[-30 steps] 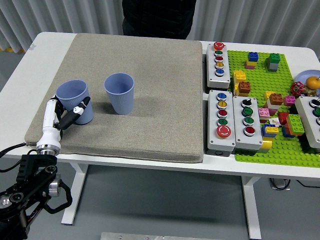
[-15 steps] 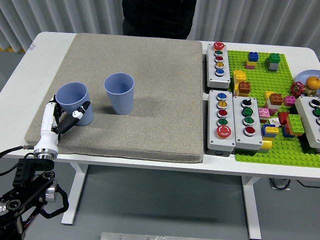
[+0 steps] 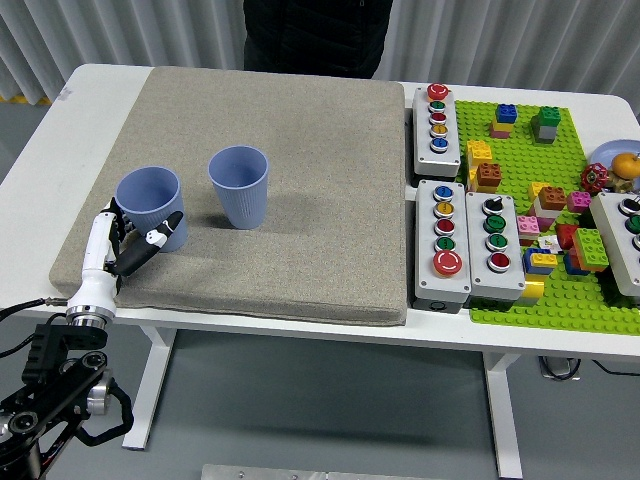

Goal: Pick cup pour cup place

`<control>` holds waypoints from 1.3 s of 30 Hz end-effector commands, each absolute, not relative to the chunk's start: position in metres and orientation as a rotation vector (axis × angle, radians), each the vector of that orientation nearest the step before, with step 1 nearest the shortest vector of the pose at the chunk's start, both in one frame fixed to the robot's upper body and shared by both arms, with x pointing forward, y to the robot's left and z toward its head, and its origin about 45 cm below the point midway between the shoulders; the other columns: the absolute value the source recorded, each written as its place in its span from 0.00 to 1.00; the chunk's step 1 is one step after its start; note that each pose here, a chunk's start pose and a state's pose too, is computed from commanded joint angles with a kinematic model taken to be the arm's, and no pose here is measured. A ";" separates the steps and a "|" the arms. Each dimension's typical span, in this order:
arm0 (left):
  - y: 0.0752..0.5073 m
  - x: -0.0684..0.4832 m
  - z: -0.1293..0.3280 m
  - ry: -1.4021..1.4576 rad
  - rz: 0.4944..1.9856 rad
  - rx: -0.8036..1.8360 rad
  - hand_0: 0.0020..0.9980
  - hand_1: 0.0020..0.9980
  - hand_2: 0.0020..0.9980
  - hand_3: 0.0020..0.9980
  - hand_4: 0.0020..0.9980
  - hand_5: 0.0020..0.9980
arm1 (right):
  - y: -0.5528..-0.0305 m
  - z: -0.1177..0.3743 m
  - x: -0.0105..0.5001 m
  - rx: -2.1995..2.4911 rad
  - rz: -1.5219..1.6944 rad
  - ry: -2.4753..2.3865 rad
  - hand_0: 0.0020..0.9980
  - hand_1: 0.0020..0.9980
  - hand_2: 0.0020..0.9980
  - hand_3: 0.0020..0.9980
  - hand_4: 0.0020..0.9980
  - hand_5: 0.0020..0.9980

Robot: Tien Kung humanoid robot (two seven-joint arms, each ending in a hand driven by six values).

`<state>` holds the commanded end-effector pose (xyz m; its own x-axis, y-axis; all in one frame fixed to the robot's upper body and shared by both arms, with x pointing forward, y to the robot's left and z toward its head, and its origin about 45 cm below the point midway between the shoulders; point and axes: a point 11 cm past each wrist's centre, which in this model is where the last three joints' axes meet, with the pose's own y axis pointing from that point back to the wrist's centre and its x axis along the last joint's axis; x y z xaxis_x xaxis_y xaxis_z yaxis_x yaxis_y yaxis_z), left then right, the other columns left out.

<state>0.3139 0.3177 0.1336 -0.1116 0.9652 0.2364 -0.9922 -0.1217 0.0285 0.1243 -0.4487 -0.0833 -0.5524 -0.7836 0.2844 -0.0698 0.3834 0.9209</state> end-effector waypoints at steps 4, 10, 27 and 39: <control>0.320 0.311 0.136 -0.172 1.676 0.233 0.78 0.81 0.92 0.93 0.99 0.50 | -0.449 -0.083 0.125 0.737 -1.216 -1.902 0.71 0.65 0.62 0.59 0.00 0.10; 0.328 0.309 0.142 -0.193 1.700 0.232 0.83 0.85 1.00 0.99 1.00 0.59 | -0.448 -0.083 0.126 0.738 -1.217 -1.903 0.71 0.65 0.62 0.59 0.00 0.09; 0.347 0.305 0.212 -0.316 1.796 0.030 0.95 0.97 1.00 1.00 1.00 0.65 | -0.449 -0.083 0.126 0.741 -1.213 -1.900 0.71 0.65 0.62 0.59 0.00 0.08; 0.372 0.321 0.256 -0.156 1.861 -0.270 0.96 0.96 1.00 1.00 0.74 0.99 | -0.450 -0.083 0.124 0.732 -1.214 -1.908 0.71 0.65 0.62 0.59 0.00 0.08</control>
<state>0.3205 0.3723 0.2561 -0.2845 0.9527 -0.1066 -0.9217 -0.3024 -0.2430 0.1239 -0.4501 -0.0829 -0.5582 -0.7792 0.2850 -0.0717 0.3876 0.9190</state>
